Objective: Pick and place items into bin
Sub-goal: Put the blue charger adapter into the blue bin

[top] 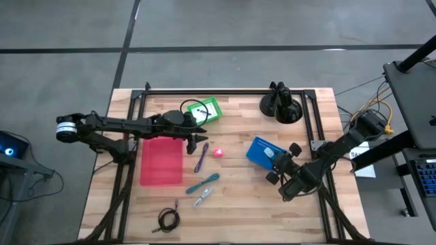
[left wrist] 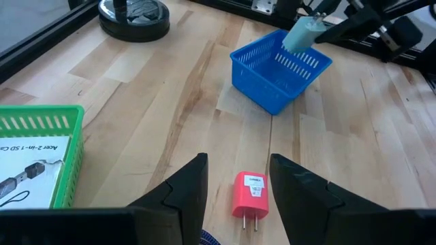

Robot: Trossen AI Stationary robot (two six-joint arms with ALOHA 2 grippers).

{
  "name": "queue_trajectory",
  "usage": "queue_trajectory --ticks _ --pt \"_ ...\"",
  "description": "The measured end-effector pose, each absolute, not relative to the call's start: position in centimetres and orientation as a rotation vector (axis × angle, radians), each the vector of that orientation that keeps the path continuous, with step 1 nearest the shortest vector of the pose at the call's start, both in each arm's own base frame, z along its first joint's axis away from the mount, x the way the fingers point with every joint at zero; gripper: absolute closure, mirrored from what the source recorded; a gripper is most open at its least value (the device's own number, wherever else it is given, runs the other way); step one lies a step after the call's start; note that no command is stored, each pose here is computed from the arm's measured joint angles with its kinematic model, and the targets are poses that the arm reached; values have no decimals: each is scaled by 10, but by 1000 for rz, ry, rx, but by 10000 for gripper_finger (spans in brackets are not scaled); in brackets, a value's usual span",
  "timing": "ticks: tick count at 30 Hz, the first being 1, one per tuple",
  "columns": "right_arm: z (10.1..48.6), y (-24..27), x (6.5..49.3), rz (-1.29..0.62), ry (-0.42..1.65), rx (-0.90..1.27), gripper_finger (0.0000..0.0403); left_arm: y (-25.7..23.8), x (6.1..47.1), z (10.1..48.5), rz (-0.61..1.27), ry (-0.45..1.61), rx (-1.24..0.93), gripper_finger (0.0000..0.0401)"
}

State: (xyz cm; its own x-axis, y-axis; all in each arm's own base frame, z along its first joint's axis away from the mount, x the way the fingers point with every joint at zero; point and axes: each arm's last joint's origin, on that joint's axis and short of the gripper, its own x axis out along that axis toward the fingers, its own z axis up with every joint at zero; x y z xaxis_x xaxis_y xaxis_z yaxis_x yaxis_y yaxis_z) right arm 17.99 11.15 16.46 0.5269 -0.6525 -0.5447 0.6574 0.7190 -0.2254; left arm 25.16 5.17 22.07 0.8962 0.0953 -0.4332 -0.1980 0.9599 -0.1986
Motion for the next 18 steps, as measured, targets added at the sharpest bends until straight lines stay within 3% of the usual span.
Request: queue_trajectory --ticks 18 --pt "142 96 175 -827 603 24 298 52 252 222 152 415 -237 260"
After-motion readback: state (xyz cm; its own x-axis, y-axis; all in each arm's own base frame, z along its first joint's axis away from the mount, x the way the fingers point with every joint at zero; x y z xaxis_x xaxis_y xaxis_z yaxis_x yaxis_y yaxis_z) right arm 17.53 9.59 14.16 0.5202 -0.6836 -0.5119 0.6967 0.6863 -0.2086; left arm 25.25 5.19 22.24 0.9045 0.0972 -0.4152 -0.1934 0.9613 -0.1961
